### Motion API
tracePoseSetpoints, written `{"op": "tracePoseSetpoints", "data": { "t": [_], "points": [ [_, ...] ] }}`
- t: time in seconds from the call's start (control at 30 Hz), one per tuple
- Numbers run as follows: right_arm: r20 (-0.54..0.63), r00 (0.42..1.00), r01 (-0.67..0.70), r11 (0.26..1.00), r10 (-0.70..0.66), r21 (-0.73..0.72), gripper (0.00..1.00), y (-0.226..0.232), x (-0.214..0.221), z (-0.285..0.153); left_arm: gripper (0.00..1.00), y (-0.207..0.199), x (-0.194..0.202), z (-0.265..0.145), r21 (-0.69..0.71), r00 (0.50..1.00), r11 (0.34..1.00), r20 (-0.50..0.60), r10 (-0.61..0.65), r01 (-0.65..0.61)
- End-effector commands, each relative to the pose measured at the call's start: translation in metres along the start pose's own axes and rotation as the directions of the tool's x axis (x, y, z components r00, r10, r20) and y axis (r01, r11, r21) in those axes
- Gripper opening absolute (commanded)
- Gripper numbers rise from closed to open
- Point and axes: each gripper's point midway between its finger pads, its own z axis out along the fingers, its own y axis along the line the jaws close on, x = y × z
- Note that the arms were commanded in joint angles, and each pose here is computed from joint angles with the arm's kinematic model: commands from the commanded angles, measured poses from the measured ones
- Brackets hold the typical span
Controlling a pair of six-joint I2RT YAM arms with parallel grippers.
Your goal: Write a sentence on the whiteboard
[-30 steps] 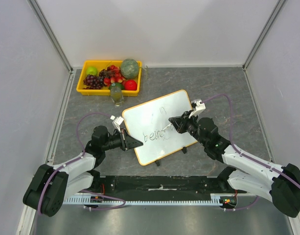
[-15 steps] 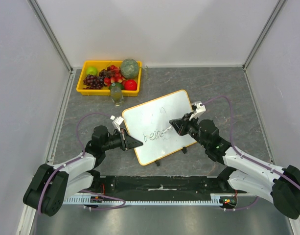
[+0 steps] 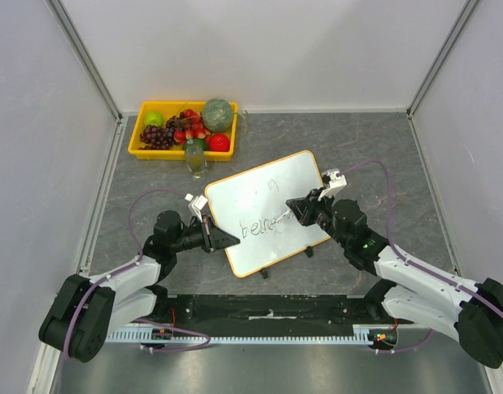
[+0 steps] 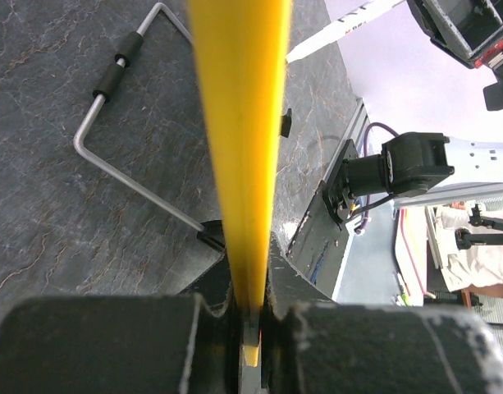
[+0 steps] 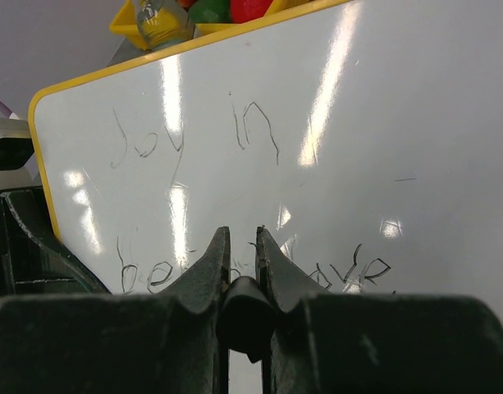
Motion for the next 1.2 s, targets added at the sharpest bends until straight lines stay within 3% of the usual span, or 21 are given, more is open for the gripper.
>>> {"op": "tracePoseSetpoints", "data": {
  "t": [0.0, 0.33, 0.7, 1.17],
  "points": [
    [-0.017, 0.996, 0.093, 0.983, -0.091, 0.159, 0.00, -0.033, -0.003, -0.001, 0.02, 0.039, 0.020, -0.004, -0.162, 0.999, 0.987, -0.035, -0.021, 0.015],
    [0.000, 0.997, 0.080, 0.989, -0.080, 0.124, 0.00, -0.021, -0.014, 0.006, 0.02, 0.039, 0.019, -0.005, -0.162, 0.999, 0.987, -0.033, -0.020, 0.014],
    [-0.155, 0.984, 0.104, 0.986, -0.083, 0.132, 0.00, -0.042, 0.042, -0.012, 0.02, 0.039, 0.019, -0.005, -0.162, 0.999, 0.987, -0.033, -0.018, 0.013],
    [-0.240, 0.967, 0.115, 0.985, -0.081, 0.131, 0.00, -0.052, 0.071, -0.025, 0.02, 0.039, 0.019, -0.004, -0.160, 0.999, 0.987, -0.033, -0.018, 0.013]
  ]
}}
